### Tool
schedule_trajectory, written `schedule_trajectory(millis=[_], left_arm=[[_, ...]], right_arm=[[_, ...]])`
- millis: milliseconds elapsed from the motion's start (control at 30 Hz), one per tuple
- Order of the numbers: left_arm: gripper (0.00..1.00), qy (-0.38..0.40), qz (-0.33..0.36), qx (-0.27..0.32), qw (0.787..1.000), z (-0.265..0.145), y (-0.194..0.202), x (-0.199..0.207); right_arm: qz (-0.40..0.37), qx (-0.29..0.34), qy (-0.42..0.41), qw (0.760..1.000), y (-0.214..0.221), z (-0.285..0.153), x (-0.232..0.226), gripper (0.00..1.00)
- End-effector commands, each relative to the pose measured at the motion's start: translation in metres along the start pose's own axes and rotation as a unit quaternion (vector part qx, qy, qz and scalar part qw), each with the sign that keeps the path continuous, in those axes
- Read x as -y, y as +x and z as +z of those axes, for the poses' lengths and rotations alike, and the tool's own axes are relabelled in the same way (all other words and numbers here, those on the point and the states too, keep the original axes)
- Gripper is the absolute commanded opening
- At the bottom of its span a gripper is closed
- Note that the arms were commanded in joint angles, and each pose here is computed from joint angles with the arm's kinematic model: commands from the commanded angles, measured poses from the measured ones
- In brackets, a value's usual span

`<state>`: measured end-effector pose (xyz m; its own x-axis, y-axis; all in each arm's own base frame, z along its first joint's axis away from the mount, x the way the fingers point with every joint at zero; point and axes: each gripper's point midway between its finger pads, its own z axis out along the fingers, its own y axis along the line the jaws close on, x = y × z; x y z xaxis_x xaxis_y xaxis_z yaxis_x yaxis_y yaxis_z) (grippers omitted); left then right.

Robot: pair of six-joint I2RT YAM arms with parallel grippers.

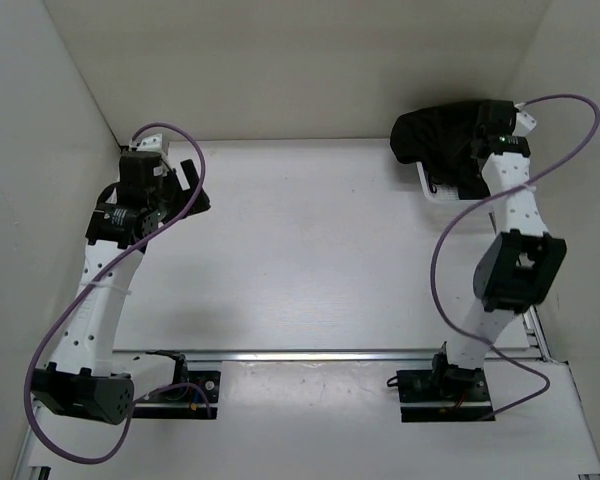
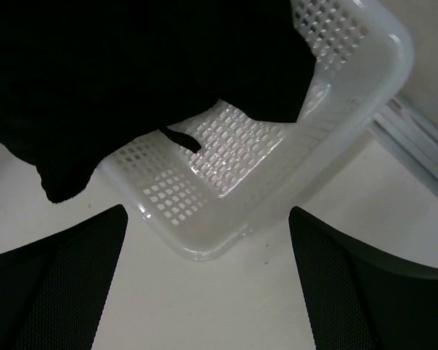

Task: Fold and stack the shorts
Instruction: Grab the shorts from the pile

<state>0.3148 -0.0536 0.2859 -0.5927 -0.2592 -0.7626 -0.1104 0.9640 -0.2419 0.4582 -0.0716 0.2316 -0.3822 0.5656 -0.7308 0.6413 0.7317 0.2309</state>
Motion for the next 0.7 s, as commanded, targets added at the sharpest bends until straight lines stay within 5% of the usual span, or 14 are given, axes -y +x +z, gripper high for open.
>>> schedule_trajectory(millis=[0, 333, 433, 500, 600, 633, 667], left_arm=[[1.0, -0.008, -0.015, 0.042, 0.999, -0.009, -0.017, -0.002], [1.0, 0.006, -0.022, 0.001, 1.0, 0.024, -0.015, 0.009], [1.0, 0.001, -0.021, -0.012, 1.0, 0.038, -0.013, 0.009], [1.0, 0.0, -0.021, -0.014, 1.0, 0.041, -0.014, 0.01], [1.0, -0.014, -0.016, -0.014, 1.0, 0.045, -0.014, 0.005], [1.0, -0.014, -0.016, -0.014, 1.0, 0.045, -0.014, 0.005], [1.0, -0.014, -0.011, -0.014, 1.0, 0.045, -0.014, 0.004]], right_arm=[[0.019, -0.021, -0.046, 0.999, -0.021, 0.028, -0.036, 0.95], [0.018, -0.053, -0.074, 0.996, -0.007, 0.171, -0.068, 0.95], [0.05, -0.055, -0.111, 0.991, -0.006, 0.195, -0.078, 0.86], [0.057, -0.049, -0.121, 0.99, -0.005, 0.204, -0.083, 0.74], [0.062, -0.015, -0.113, 0.992, -0.021, 0.204, -0.081, 0.39], [0.064, -0.004, -0.119, 0.991, -0.027, 0.201, -0.084, 0.15], [0.065, 0.004, -0.119, 0.991, -0.032, 0.197, -0.084, 0.06]])
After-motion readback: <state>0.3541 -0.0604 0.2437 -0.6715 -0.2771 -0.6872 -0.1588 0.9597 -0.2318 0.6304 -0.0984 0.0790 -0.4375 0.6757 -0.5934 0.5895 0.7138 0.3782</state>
